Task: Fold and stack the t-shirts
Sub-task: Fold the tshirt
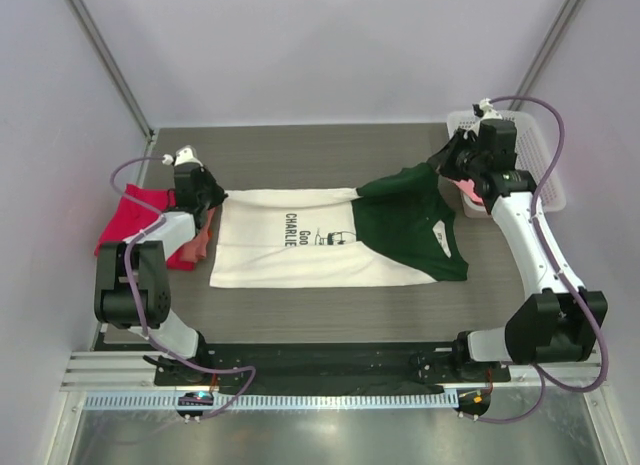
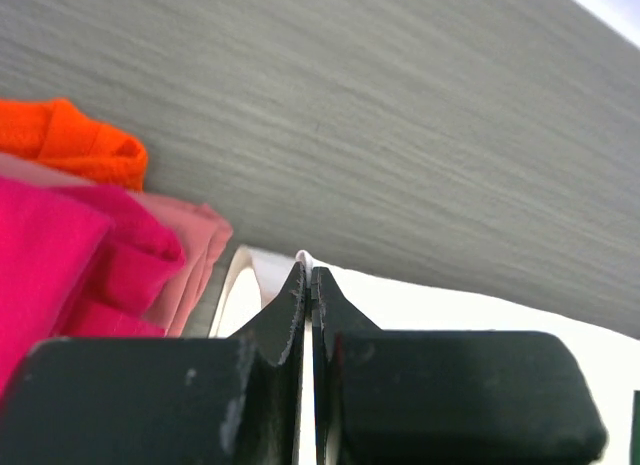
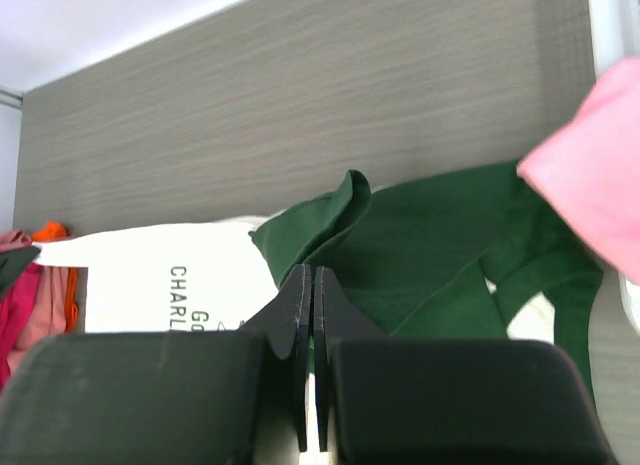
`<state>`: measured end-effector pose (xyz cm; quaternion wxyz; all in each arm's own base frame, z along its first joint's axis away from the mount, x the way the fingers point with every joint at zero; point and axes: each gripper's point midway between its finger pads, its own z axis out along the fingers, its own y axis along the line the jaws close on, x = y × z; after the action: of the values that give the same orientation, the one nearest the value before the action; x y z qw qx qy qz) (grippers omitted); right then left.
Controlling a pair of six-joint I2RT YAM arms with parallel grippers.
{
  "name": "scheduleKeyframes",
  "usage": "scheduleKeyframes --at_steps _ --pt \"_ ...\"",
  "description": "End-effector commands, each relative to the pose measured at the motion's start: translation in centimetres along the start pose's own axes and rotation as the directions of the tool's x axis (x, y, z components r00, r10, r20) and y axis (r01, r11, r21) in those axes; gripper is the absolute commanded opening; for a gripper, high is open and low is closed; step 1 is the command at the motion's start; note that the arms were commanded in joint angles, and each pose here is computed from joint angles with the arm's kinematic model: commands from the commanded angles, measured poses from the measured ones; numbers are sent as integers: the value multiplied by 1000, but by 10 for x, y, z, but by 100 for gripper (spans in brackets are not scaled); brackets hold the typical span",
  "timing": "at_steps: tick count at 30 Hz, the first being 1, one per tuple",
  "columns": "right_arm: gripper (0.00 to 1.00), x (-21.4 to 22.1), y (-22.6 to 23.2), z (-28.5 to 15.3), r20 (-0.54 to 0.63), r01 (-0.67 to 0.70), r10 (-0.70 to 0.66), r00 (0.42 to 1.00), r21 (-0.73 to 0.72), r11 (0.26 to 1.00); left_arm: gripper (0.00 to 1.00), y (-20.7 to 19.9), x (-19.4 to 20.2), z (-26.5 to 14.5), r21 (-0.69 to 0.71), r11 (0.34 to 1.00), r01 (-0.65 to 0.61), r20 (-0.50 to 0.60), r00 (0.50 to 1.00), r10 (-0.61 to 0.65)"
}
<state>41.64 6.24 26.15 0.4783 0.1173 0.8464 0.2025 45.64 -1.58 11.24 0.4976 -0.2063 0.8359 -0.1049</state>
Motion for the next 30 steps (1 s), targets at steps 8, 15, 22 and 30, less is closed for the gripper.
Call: scheduleKeyframes --at_steps 8,15,22,30 --pt "1 28 -3 -53 44 0 0 999 0 1000 0 -25 -7 -27 159 985 -63 91 995 49" --pt "1 63 -24 -79 48 -16 13 999 67 998 0 -14 -6 -50 126 990 -62 137 990 45" --pt "1 93 -38 -98 62 -83 77 995 100 991 0 -5 17 -63 137 990 -22 121 993 5" --pt "1 126 -60 -118 160 -223 200 967 141 965 2 5 41 -70 126 990 56 87 994 -67"
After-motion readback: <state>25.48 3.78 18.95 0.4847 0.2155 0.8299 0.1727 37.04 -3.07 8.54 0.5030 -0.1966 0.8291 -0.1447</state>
